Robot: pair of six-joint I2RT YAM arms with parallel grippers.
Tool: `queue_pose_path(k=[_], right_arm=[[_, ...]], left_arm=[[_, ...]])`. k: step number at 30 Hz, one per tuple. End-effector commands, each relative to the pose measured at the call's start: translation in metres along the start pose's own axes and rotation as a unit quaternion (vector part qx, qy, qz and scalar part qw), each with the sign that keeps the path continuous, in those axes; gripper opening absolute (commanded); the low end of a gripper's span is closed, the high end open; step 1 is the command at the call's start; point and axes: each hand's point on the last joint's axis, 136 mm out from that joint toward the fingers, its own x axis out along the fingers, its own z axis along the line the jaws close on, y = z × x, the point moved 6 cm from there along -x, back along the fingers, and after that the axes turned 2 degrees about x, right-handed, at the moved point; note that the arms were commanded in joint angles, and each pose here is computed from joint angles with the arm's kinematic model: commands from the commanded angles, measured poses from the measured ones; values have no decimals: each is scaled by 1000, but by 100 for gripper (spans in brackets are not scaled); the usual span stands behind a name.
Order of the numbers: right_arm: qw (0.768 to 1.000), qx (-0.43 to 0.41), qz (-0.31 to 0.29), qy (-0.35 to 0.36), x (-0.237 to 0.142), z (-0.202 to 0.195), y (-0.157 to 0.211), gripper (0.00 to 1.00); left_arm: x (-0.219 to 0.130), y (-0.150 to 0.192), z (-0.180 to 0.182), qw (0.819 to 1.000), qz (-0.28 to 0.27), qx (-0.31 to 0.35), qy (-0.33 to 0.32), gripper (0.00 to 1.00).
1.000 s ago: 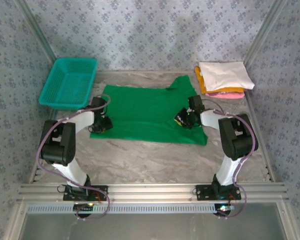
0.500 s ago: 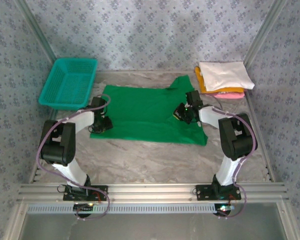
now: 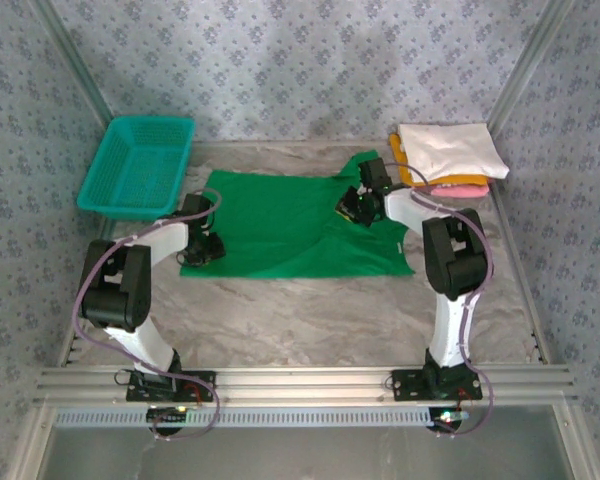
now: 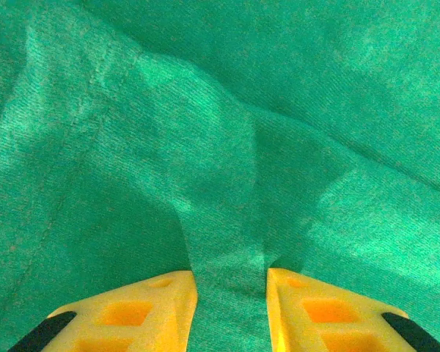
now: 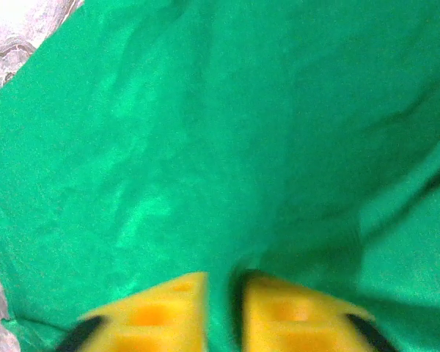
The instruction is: Fold and stack the t-shirts
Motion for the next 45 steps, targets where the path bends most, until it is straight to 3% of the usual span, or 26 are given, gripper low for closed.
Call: queue_pose_path(k=[1,5,11,13,18,24,27,33,39,45], right_arm=[[1000,-8,6,21,-1,-2,0,46],[1000,-15,-2,7,-22,8,-1,55],[1000,-20,1,-18,-44,11,9,53],[999,-24,11,-26,-40,8,15,45],[1000,-3,24,-18,-36,-23,45,10],[998,46,23,31,-44,-89,67,3],[996,38,30,77,-42,-113,72,2],[992,72,35,100,-37,-150,73,1],[995,63,29,72,-45,-141,67,10],[998,42,27,27,-53,-113,56,16]], left_arm=[[6,16,15,998,34,9,-43,34],[7,14,13,999,36,10,-40,34],[3,7,9,999,27,12,-34,34],[2,6,7,999,23,13,-31,34],[-1,6,7,999,20,17,-32,32],[8,11,31,999,29,-24,-38,30],[12,15,45,997,37,-47,-51,23],[-12,11,52,996,2,-64,-54,25],[-56,-24,25,999,-51,-4,-9,50],[-57,-57,10,998,-43,49,-15,55]])
